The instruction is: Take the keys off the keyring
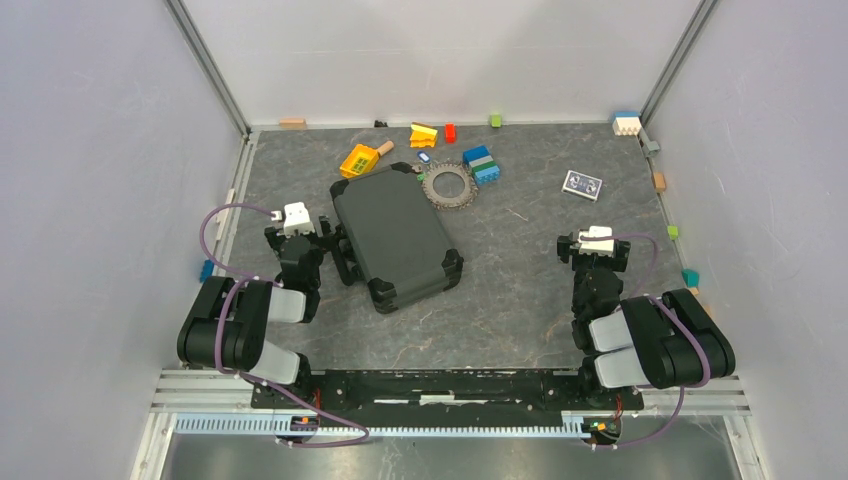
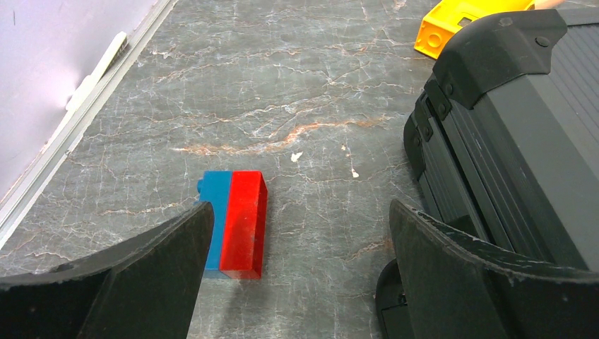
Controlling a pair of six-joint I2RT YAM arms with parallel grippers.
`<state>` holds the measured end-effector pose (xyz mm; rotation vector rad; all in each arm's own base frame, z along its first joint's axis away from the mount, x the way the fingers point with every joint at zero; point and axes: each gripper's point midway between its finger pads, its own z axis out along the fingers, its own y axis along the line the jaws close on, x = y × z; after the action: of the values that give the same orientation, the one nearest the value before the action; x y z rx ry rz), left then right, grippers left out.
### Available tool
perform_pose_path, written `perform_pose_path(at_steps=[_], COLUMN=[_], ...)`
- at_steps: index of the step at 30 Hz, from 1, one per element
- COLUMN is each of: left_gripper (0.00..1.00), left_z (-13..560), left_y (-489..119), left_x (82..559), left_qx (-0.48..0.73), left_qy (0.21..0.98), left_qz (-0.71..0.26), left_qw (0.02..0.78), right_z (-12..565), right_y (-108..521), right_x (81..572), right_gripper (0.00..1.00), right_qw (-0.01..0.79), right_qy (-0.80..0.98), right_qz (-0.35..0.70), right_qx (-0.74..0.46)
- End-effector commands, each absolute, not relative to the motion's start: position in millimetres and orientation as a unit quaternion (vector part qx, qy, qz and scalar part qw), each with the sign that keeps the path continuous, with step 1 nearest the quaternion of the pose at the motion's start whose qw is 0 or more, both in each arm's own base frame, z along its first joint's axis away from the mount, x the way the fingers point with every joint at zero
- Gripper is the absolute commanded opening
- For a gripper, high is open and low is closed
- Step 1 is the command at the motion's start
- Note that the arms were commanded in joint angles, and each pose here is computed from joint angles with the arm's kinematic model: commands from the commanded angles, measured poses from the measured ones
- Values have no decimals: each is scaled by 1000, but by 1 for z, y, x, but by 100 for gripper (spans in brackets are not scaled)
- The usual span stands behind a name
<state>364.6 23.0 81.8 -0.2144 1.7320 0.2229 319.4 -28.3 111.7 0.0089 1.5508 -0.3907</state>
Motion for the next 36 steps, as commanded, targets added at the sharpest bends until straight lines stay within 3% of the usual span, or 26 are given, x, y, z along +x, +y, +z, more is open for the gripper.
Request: perform_pose_path(at_steps=[1,17,23,30,36], left_gripper=[100,100,100,100,100], left_z=[95,95,94,94,125], left_y=[23,23,23,24,21], left_x=[371,371,371,371,352], left_qx=[-104,-104,-104,-105,-116], left_qy=[742,741,741,741,714], left_qz=[92,91,91,92,127], left_qw=[656,657,657,656,679], right_z=[88,89,106,102,100], right_y=[-34,-49,-50,-59,-33], right_x=[291,288,313,325,338], right_gripper=[98,98,98,98,98], right_qw=[676,667,639,520,442], right_qy=[715,716,737,800,867], right_qz=[-178,-202,-207,-214,-176], right_qx=[-4,44,75,209,149])
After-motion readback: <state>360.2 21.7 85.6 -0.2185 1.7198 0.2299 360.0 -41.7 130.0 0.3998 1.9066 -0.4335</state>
